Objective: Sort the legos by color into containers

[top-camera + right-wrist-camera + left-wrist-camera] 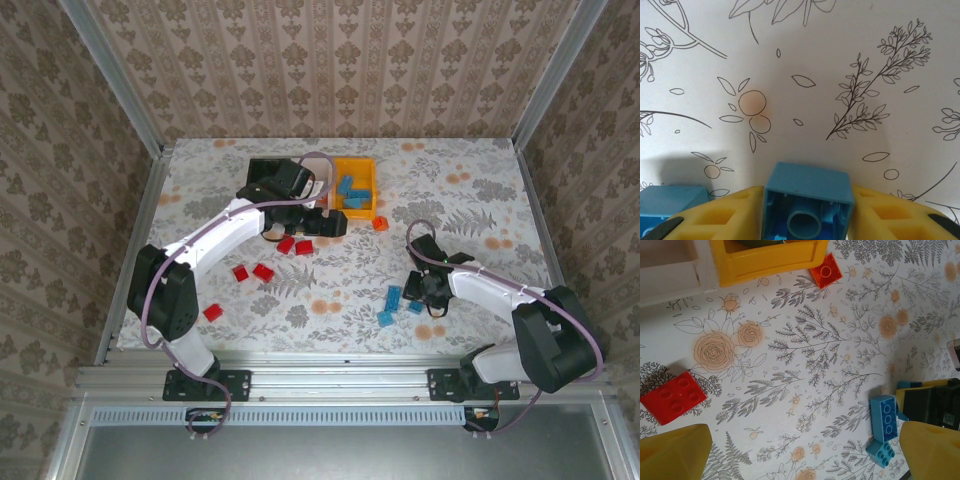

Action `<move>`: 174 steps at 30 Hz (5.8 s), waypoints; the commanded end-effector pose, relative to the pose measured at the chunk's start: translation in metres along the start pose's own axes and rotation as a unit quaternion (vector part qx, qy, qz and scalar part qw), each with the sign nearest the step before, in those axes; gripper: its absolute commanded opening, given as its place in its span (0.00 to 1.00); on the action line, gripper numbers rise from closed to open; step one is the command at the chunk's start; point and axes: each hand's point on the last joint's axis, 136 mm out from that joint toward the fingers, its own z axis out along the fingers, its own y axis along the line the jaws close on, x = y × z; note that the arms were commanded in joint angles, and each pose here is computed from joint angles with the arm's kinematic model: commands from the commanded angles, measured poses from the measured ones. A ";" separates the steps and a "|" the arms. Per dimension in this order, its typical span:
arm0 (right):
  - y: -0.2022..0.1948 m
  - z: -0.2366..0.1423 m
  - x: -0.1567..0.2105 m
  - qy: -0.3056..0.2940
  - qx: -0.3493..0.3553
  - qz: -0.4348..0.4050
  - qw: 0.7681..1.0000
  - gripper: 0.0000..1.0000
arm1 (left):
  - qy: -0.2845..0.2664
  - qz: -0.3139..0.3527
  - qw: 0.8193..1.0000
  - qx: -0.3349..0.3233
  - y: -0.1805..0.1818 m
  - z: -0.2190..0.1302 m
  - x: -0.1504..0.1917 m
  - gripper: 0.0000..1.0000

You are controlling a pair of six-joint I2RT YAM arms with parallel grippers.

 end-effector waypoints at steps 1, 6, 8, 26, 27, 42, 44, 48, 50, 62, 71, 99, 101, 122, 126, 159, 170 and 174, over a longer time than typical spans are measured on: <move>0.019 0.004 0.001 0.016 -0.039 0.015 0.999 0.40 | -0.020 0.016 1.000 0.005 -0.009 -0.023 -0.009 0.99; 0.020 0.000 -0.006 0.004 -0.034 0.012 0.999 0.34 | -0.022 0.017 1.000 0.005 -0.010 -0.025 -0.010 0.99; 0.021 -0.004 -0.010 -0.006 -0.033 0.009 0.999 0.31 | -0.024 0.018 1.000 0.005 -0.010 -0.026 -0.010 0.99; 0.036 -0.071 -0.066 -0.111 -0.020 -0.052 0.992 0.23 | -0.051 0.007 0.994 -0.093 0.026 -0.040 -0.020 1.00; 0.040 -0.074 -0.070 -0.114 -0.021 -0.057 0.992 0.22 | -0.053 0.006 0.994 -0.094 0.027 -0.041 -0.021 1.00; 0.171 -0.102 -0.164 -0.175 -0.111 -0.127 0.970 0.22 | -0.121 -0.087 0.980 -0.136 0.098 -0.085 -0.050 1.00; 0.194 -0.092 -0.180 -0.185 -0.128 -0.137 0.964 0.23 | -0.128 -0.116 0.976 -0.134 0.115 -0.089 -0.053 1.00; 0.228 -0.062 -0.210 -0.191 -0.131 -0.160 0.960 0.22 | -0.132 -0.153 0.972 -0.122 0.133 -0.094 -0.055 1.00; 0.240 -0.048 -0.223 -0.189 -0.120 -0.168 0.960 0.22 | -0.136 -0.159 0.971 -0.116 0.136 -0.096 -0.057 1.00; 0.273 -0.045 -0.254 -0.193 -0.121 -0.180 0.957 0.60 | -0.146 -0.158 0.970 -0.112 0.135 -0.099 -0.058 1.00; 0.255 -0.136 -0.199 -0.243 -0.219 -0.165 0.930 0.62 | -0.190 -0.235 0.936 -0.178 0.166 -0.131 -0.037 1.00; 0.148 -0.091 -0.093 -0.208 -0.208 -0.174 0.940 0.60 | -0.057 -0.383 0.885 -0.258 0.230 -0.056 0.118 0.80; 0.146 -0.093 -0.093 -0.214 -0.211 -0.170 0.938 0.60 | -0.061 -0.384 0.883 -0.263 0.232 -0.057 0.121 0.78; 0.136 -0.094 -0.094 -0.223 -0.205 -0.160 0.940 0.59 | 0.007 -0.338 0.902 -0.267 0.244 -0.016 0.122 0.50; 0.135 -0.095 -0.095 -0.225 -0.205 -0.159 0.939 0.59 | 0.009 -0.333 0.904 -0.266 0.242 -0.015 0.124 0.43; 0.132 -0.094 -0.096 -0.213 -0.212 -0.152 0.941 0.58 | -0.077 -0.204 0.951 -0.220 0.200 -0.042 -0.113 0.27; 0.135 -0.098 -0.095 -0.209 -0.223 -0.153 0.940 0.60 | -0.077 -0.165 0.956 -0.229 0.183 -0.042 -0.137 0.66; 0.136 -0.100 -0.096 -0.212 -0.226 -0.152 0.939 0.60 | -0.093 -0.154 0.957 -0.227 0.168 -0.067 -0.138 0.75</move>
